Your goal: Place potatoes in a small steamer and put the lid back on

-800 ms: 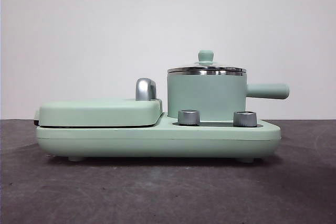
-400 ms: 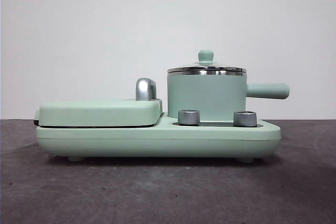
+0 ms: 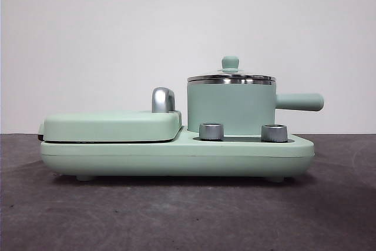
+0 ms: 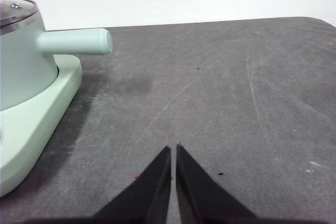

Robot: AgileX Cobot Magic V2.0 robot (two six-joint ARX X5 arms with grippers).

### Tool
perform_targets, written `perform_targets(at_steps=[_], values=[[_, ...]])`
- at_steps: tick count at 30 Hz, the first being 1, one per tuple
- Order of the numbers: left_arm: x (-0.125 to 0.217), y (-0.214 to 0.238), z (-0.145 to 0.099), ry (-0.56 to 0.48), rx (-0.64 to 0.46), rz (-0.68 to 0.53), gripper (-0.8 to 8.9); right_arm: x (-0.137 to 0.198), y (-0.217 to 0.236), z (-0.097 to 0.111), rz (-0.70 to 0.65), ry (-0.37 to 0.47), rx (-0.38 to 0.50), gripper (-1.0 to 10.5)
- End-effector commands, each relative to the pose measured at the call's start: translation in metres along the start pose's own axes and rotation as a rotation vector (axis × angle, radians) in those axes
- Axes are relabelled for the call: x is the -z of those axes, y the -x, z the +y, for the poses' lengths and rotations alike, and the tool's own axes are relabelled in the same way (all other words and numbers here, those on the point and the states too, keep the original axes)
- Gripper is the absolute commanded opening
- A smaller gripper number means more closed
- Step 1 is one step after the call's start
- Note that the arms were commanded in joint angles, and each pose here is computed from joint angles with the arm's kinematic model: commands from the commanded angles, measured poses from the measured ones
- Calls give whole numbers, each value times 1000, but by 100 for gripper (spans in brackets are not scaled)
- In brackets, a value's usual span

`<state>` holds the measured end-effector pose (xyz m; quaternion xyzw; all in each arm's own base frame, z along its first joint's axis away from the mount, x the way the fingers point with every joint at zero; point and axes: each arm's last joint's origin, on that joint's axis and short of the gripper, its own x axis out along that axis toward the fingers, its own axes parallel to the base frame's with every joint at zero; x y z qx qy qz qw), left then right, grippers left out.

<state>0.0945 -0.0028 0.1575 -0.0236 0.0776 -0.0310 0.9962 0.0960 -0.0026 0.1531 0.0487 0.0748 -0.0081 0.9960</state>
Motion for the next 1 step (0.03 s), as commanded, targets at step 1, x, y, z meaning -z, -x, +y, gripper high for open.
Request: perform_targets(at_steps=[1], values=[[4, -1, 0, -6, -2, 11, 5, 0, 0, 0, -9, 7, -1, 15]])
